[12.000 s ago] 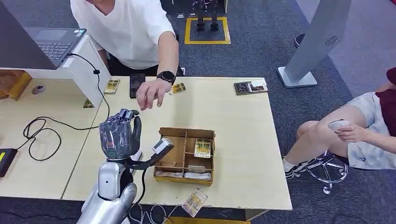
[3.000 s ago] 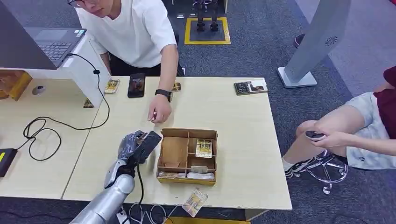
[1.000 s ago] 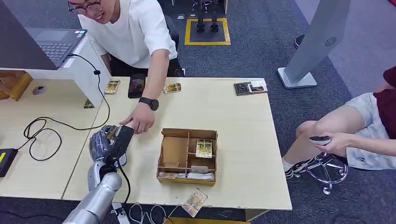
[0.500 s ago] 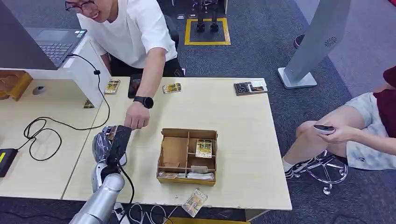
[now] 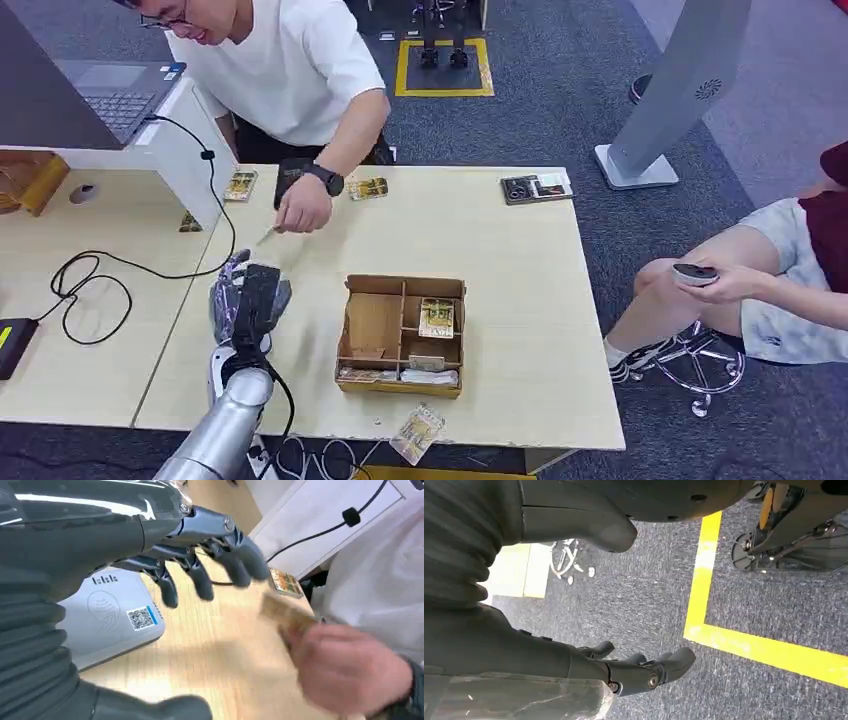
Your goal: Pass the card to the sensor for recognition and then transmit it.
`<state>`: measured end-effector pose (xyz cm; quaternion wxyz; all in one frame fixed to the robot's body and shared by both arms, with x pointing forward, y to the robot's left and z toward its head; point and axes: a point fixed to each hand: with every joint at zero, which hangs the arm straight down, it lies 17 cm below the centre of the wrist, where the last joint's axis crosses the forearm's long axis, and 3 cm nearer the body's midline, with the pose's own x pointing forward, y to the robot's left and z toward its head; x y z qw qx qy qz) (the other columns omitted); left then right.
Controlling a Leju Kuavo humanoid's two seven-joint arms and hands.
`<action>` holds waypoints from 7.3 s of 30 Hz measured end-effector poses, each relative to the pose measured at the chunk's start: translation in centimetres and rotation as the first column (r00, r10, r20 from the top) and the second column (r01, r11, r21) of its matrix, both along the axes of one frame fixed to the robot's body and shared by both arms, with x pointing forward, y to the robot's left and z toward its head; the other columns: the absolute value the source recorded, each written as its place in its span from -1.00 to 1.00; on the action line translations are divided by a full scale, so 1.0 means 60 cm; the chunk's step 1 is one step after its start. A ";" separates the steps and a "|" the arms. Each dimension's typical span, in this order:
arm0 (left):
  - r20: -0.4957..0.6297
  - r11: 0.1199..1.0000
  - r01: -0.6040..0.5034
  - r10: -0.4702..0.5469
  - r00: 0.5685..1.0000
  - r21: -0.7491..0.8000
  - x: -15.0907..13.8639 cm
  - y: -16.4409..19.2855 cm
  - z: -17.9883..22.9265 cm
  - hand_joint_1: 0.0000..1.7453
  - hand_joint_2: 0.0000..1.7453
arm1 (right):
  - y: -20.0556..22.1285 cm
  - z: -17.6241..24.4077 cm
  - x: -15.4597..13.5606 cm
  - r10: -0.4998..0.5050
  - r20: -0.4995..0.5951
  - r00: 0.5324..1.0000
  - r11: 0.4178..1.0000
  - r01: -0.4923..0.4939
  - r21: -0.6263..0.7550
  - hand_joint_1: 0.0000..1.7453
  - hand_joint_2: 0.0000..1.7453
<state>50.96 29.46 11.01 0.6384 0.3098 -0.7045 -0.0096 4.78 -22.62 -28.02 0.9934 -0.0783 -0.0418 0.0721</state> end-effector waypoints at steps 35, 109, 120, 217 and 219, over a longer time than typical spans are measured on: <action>0.316 0.989 0.143 -0.150 0.937 0.044 -0.112 -0.086 0.138 -1.00 1.00 | -0.002 -0.001 -0.007 -0.022 -0.011 1.000 1.000 0.022 -0.005 -1.00 1.00; 0.037 0.419 0.245 -0.561 0.827 0.874 -0.286 -0.317 0.042 -1.00 1.00 | -0.001 -0.001 -0.010 -0.043 -0.009 0.999 0.999 0.043 0.011 -1.00 1.00; -0.012 0.376 0.275 -0.572 0.820 0.885 -0.286 -0.321 0.012 -1.00 1.00 | -0.002 -0.001 -0.010 -0.043 -0.009 0.999 0.999 0.043 0.012 -1.00 1.00; -0.192 0.405 0.319 -0.324 0.927 0.857 -0.166 -0.319 -0.019 -1.00 1.00 | -0.003 -0.002 -0.012 -0.042 -0.016 0.999 0.999 0.043 0.019 -1.00 1.00; -0.192 0.407 0.321 -0.326 0.926 0.855 -0.166 -0.319 -0.019 0.72 1.00 | -0.003 -0.002 -0.012 -0.042 -0.016 0.999 0.999 0.043 0.019 -1.00 1.00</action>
